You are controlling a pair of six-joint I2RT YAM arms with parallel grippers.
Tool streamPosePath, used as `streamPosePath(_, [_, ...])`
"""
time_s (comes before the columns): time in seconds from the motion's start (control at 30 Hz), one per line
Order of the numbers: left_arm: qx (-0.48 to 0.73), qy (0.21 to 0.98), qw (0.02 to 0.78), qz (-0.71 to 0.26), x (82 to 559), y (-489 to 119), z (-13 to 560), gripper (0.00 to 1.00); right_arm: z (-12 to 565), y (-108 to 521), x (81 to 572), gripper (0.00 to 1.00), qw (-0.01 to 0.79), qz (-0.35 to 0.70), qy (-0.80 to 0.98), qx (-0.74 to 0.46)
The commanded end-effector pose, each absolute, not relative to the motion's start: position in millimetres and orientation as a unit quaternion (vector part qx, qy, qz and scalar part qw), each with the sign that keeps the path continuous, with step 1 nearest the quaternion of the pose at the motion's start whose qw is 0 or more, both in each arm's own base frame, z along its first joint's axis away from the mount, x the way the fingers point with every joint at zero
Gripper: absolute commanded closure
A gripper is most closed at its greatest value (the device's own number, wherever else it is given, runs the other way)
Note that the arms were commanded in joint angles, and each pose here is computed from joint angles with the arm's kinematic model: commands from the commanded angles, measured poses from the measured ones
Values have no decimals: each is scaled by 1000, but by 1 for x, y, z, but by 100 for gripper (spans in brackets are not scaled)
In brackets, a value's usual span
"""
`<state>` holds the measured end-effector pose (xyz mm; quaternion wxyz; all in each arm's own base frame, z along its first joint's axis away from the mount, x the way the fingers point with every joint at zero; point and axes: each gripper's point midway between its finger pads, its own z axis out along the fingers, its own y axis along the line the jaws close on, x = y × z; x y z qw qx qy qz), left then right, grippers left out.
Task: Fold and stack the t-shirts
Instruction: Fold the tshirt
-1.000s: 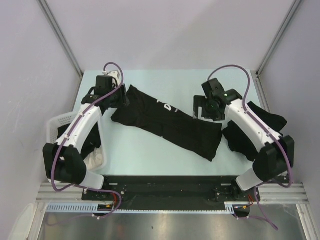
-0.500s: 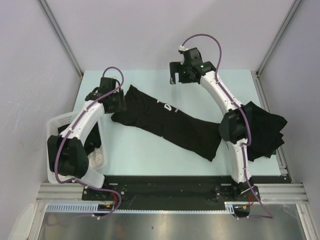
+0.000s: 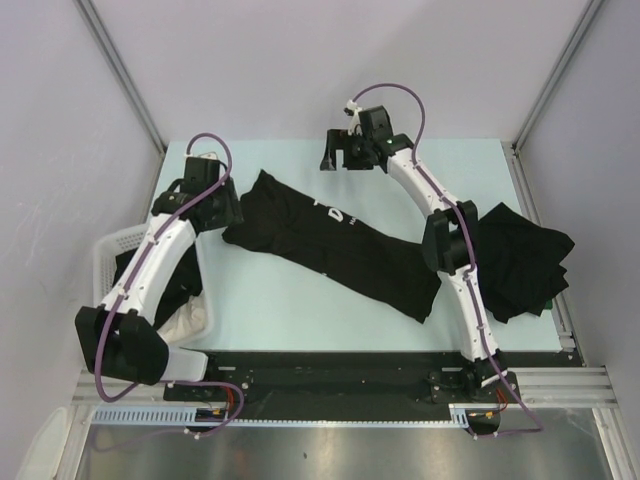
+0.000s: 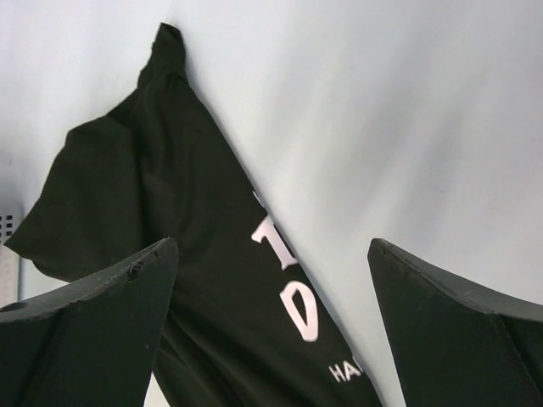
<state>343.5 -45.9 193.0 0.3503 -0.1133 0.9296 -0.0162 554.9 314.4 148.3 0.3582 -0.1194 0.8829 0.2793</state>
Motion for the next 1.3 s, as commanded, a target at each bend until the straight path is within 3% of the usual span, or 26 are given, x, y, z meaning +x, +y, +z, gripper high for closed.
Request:
streamPosePath(0.0, [-141, 932, 330, -40, 330, -52, 185, 40, 172, 333, 570, 0, 393, 321, 851, -131])
streamPosePath(0.17, [-167, 932, 317, -59, 332, -59, 164, 40, 176, 322, 561, 0, 389, 311, 856, -139])
streamPosePath(0.33, [-184, 940, 286, -18, 344, -50, 134, 39, 187, 297, 551, 0, 381, 309, 860, -139])
streamPosePath(0.77, [-179, 941, 285, 44, 405, -38, 113, 39, 194, 229, 528, 0, 376, 287, 875, -101])
streamPosePath(1.27, [-182, 956, 219, 75, 413, -32, 81, 37, 188, 205, 534, 0, 370, 297, 877, -74])
